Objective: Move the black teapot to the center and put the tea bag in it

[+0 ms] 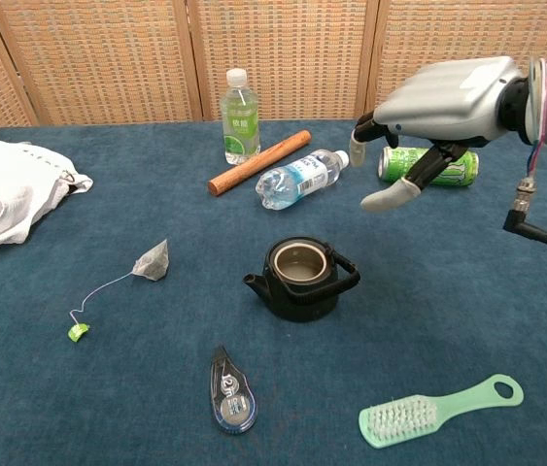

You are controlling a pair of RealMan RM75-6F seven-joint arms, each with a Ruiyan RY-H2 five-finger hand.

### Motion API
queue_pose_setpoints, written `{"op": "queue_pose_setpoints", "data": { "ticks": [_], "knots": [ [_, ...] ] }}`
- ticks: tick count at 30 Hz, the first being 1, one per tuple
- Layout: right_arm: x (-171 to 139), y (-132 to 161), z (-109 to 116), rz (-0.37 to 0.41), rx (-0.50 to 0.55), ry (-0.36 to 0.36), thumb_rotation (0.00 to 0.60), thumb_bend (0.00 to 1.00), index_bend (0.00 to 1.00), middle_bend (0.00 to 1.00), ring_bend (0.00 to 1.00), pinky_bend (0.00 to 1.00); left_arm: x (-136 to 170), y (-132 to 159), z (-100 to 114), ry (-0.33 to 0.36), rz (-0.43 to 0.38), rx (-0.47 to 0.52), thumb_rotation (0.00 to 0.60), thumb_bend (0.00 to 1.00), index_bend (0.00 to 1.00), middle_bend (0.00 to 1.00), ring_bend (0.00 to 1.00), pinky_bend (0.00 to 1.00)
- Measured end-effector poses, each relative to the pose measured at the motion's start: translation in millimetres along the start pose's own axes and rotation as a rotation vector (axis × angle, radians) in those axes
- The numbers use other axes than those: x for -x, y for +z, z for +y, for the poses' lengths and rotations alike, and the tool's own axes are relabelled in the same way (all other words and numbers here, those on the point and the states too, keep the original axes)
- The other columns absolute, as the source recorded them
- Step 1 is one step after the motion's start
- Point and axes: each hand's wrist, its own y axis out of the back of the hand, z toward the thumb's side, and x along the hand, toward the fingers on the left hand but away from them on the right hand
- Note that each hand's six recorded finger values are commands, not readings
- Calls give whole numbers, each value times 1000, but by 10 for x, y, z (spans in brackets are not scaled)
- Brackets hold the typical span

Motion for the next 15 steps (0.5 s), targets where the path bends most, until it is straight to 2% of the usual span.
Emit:
{"op": "queue_pose_setpoints", "data": {
  "ticks": [4,10,15],
  "knots": [
    [-92,-165,-23,-64,76,-22,94,366,281,264,307,523,-25,47,10,6,-22,-6,600,357,193,106,103,30],
    [-318,-465,-104,-187,208,-58,140,366,281,257,280,458,-85,154,41,17,-75,-22,600,357,194,106,103,29],
    [-504,-623,-188,-261,275,-75,171,366,281,246,256,424,-140,254,68,24,-126,-42,600,358,194,106,103,27]
  ]
}}
